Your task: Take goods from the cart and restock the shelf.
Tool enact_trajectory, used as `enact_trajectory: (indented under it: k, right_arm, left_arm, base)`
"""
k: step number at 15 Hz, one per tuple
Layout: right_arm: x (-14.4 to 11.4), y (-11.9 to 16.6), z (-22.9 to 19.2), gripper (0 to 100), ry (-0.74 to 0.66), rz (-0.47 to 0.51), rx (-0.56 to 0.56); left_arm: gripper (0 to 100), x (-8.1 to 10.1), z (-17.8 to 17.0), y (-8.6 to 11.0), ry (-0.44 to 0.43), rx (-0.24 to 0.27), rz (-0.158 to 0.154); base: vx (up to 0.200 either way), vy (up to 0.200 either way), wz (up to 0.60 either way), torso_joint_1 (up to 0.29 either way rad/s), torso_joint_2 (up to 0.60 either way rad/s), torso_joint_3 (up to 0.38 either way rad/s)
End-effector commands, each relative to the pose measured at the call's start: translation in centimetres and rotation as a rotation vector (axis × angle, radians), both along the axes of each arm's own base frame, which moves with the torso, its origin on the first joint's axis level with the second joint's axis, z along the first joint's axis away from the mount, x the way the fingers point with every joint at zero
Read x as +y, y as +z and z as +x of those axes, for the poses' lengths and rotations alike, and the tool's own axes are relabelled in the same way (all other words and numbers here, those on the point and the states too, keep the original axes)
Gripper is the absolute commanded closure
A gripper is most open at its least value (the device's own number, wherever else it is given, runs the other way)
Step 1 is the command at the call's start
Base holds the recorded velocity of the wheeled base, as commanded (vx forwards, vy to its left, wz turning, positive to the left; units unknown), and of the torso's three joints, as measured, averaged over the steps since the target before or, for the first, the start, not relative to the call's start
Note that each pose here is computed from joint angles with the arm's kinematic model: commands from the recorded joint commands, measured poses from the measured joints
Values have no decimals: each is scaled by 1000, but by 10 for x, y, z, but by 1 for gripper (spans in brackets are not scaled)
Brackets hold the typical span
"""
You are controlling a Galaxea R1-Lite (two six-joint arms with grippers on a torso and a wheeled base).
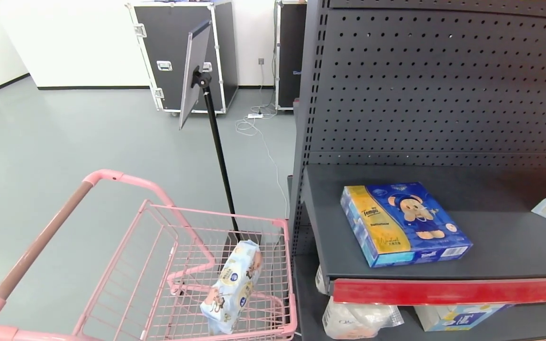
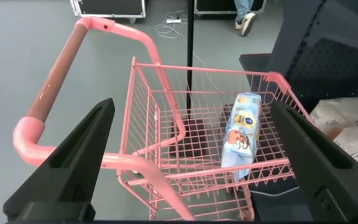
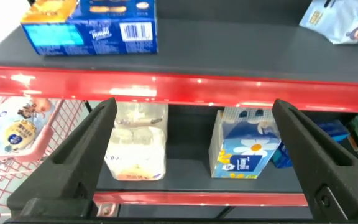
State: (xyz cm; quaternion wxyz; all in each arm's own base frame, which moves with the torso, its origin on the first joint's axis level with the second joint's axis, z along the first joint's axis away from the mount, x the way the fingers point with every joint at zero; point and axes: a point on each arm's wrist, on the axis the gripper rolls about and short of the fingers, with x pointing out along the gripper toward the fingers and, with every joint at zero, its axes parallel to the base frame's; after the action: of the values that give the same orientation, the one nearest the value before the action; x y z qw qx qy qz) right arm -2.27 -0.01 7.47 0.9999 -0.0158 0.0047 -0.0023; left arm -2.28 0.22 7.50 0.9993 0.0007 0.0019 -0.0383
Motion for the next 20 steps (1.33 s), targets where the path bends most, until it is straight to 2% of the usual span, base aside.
enact_trajectory:
  k: [1,14,20]
  right_arm:
    - [0,0,0,0,-1,-1,0]
    - [0,0,0,0,-8,-1,0]
    - [0,0,0,0,-8,-2,0]
  left_arm:
    - [0,0,0,0,0,1,0]
    - [0,0,0,0,0,2,0]
    - [0,0,0,0,0,2,0]
  base:
    - [0,0,0,-144,334,188]
    - [0,0,0,-141,367,225]
    - [0,0,0,-175,518,340]
